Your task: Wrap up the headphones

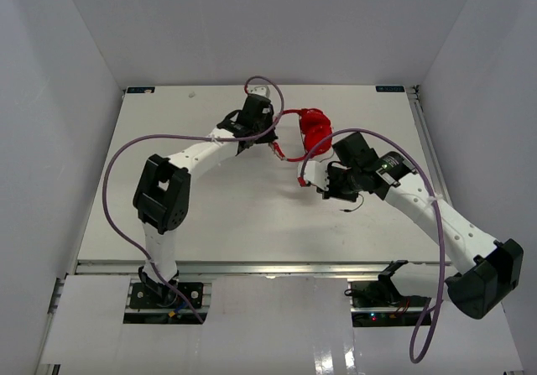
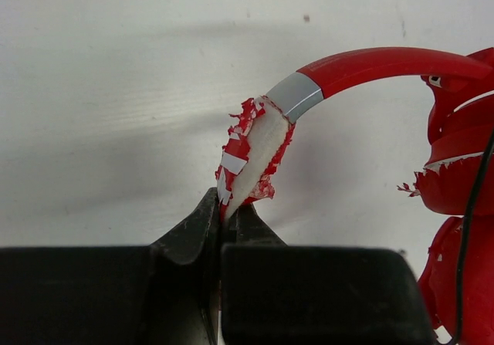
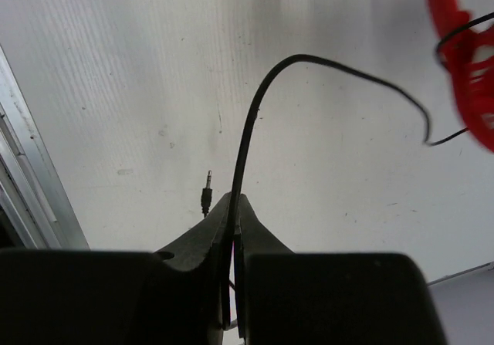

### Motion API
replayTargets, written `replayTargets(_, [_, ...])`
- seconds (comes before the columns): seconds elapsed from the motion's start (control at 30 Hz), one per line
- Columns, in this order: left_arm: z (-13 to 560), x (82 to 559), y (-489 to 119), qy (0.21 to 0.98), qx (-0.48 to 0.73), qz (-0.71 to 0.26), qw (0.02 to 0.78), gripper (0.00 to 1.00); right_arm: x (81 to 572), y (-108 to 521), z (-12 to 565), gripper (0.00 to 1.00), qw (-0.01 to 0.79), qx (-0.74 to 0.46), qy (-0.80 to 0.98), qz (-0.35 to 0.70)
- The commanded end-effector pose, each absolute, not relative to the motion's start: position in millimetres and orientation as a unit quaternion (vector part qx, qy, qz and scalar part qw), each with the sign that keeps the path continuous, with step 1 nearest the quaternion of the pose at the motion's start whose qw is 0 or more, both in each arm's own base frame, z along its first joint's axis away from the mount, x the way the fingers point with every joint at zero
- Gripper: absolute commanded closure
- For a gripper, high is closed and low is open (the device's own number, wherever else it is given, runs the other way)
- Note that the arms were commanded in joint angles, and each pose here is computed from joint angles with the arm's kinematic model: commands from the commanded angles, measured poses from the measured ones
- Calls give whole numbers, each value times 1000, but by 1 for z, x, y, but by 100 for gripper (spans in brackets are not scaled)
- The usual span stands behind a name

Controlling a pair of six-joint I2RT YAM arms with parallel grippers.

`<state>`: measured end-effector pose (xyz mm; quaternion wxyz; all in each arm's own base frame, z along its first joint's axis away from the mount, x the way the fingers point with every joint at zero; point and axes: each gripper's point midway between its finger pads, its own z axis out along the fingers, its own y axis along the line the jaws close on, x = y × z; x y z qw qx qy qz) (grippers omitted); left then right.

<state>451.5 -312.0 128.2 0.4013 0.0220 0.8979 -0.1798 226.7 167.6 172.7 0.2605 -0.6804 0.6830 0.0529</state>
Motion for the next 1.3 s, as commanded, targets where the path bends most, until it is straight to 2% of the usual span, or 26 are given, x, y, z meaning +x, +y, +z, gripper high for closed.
replayTargets(0.0, [245,472,-316,835,-46,-303,458,100,208,157,171,92,246,-709,659,53])
replayTargets(0.3, [226,483,-362,833,-99,-387,383,100,216,184,179,92,236,-738,631,41])
replayTargets(0.53, [186,474,-409,857,-35,-372,356,100,251,190,207,92,275,-729,626,-42])
replayTargets(0.83, [105,402,-435,883,100,-368,274,100,273,165,231,92,309,-699,636,-109])
replayTargets(1.27, [104,338,-417,865,229,-351,277,100,313,119,266,92,363,-624,677,-144])
